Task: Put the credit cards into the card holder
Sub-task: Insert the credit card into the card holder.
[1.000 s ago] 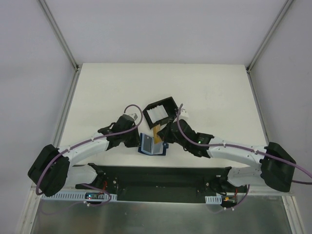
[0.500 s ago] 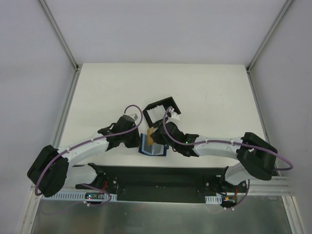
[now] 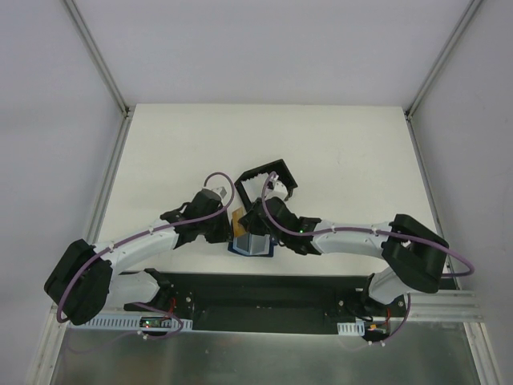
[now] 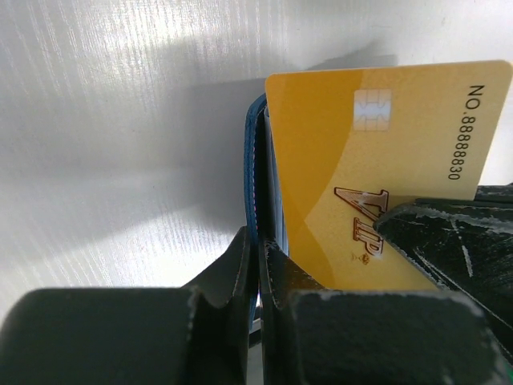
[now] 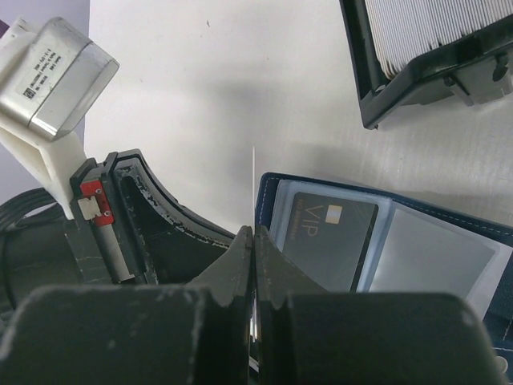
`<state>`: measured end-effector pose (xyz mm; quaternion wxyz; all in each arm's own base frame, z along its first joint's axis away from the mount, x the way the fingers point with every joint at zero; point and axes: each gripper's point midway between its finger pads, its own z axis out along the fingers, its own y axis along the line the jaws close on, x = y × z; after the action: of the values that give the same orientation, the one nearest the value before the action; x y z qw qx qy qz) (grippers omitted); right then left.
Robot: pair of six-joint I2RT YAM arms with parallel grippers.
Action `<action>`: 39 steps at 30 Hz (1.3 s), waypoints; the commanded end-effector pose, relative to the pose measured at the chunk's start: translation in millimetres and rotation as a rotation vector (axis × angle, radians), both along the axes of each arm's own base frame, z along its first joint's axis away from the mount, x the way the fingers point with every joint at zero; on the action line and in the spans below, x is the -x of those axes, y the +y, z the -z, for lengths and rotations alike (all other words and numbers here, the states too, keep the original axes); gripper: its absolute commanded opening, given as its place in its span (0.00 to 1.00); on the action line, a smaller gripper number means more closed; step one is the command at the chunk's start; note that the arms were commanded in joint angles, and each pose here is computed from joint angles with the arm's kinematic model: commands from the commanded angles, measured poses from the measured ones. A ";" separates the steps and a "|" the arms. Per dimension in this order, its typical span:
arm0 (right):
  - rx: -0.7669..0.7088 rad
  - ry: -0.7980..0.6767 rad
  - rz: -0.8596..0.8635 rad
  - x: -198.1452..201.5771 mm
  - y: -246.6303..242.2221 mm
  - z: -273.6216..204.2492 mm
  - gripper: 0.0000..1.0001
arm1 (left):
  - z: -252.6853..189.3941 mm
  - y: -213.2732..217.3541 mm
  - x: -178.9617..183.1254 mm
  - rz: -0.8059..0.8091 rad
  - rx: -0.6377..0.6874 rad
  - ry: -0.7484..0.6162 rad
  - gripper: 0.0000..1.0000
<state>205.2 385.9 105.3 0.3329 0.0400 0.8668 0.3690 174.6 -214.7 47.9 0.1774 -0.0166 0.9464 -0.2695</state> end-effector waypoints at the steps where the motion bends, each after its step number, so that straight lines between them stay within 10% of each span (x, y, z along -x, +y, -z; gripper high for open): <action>1: -0.006 -0.024 -0.004 -0.5 6.1 -5.9 0.01 | -4.8 -3.4 3.6 0.004 0.027 -0.008 0.00; 39: 0.159 -0.095 -0.012 1.0 -20.6 1.2 0.00 | 1.7 -0.1 2.8 -0.008 0.003 0.000 0.00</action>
<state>201.0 367.4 89.6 0.3564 -0.0067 0.8832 0.3048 173.4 -213.7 46.4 0.1763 -0.0174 0.9469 -0.2682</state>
